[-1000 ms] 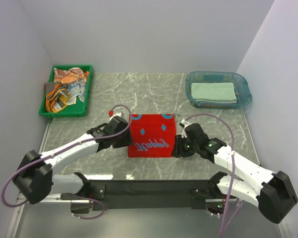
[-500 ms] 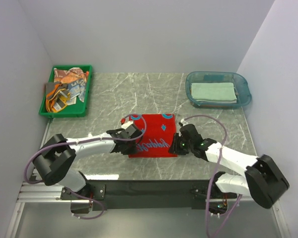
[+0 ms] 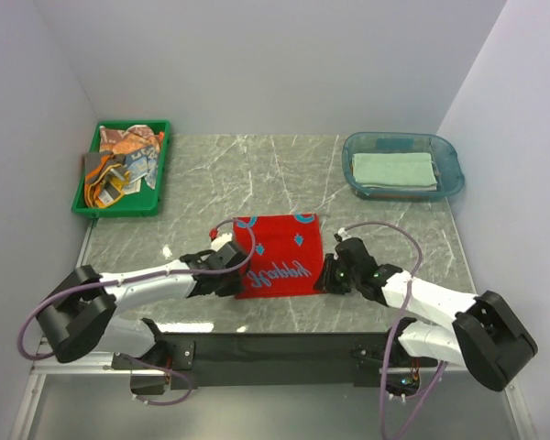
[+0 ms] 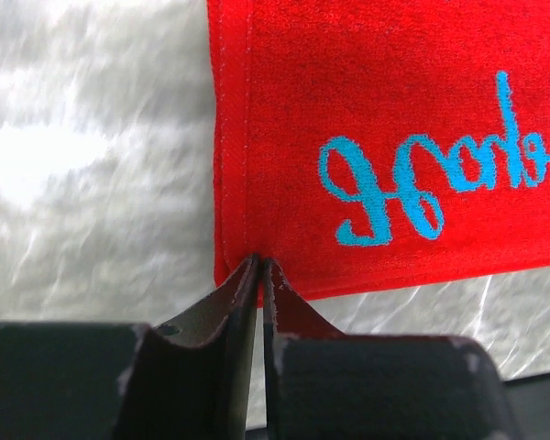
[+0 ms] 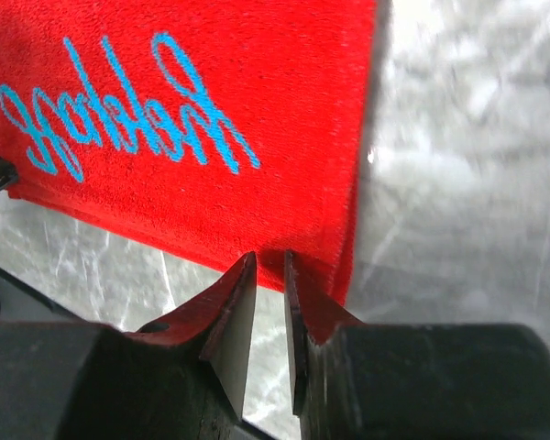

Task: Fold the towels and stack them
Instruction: Fold the towel

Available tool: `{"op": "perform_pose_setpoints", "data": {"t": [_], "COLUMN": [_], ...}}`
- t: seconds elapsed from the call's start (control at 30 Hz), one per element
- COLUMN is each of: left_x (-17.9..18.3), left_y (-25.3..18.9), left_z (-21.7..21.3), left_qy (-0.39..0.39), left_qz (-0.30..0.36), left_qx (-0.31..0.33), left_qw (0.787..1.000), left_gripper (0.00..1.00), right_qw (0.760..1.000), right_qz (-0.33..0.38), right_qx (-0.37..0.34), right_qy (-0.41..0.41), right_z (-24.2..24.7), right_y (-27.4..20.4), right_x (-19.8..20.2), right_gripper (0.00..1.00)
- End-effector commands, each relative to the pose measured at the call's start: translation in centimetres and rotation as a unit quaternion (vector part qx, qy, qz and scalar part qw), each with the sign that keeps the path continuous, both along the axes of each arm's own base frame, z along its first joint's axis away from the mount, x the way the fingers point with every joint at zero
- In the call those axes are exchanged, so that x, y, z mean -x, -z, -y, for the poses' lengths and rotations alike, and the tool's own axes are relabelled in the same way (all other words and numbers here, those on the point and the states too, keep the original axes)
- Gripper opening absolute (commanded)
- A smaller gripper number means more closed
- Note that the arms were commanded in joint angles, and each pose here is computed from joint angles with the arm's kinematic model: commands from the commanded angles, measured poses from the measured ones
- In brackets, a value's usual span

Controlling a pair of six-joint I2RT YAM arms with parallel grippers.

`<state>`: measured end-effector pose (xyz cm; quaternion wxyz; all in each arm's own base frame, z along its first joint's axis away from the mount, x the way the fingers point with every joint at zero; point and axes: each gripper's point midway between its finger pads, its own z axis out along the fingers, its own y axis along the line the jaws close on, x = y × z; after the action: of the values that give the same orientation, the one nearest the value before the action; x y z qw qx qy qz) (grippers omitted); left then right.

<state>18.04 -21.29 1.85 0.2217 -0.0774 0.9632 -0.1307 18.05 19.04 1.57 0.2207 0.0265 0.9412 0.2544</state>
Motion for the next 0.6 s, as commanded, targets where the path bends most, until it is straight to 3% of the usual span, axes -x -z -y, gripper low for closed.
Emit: {"op": "perform_pose_setpoints", "data": {"t": [0.0,0.17,0.23,0.3,0.33,0.37,0.43,0.47,0.57], "left_x": [3.6,3.6,3.2,2.4,1.8,1.1,-0.7,-1.8,-5.7], "left_y": [1.8,0.6,-0.7,-2.5,-3.9,-5.0,-7.9,-9.2,-11.9], "left_z": [-3.5,-3.8,-3.3,-2.5,-2.1,-1.8,-1.0,-0.5,-0.4], "left_qy": [-0.004,-0.014,-0.018,-0.023,-0.025,-0.03,-0.037,-0.042,-0.068], "left_qz": [-0.056,-0.044,-0.032,-0.01,0.011,0.03,0.079,0.104,0.163], "left_qx": [-0.049,-0.04,-0.019,0.004,0.024,0.034,0.061,0.072,0.088], "left_qw": [0.997,0.998,0.999,1.0,0.999,0.999,0.994,0.991,0.98], "left_gripper": [0.14,0.19,0.26,0.42,0.58,0.62,0.67,0.67,0.7], "right_qw": [0.999,0.999,1.0,0.997,0.996,0.991,0.985,0.977,0.957], "right_qz": [-0.024,-0.024,0.008,0.055,0.07,0.101,0.13,0.164,0.224], "right_qx": [0.041,0.027,-0.004,-0.042,-0.057,-0.08,-0.106,-0.135,-0.181], "right_qy": [0.024,0.027,0.028,0.024,0.022,0.022,0.027,0.025,0.027], "right_z": [2.5,2.3,1.6,0.6,0.2,-0.5,-1.2,-2.1,-3.8], "right_y": [0.9,-0.2,-2.1,-5.0,-6.0,-7.8,-9.7,-11.9,-15.6], "right_x": [1.7,1.9,1.2,0.0,-0.3,-1.4,-2.6,-3.7,-6.5], "right_gripper": [0.27,0.27,0.27,0.28,0.31,0.37,0.46,0.57,0.69]}}
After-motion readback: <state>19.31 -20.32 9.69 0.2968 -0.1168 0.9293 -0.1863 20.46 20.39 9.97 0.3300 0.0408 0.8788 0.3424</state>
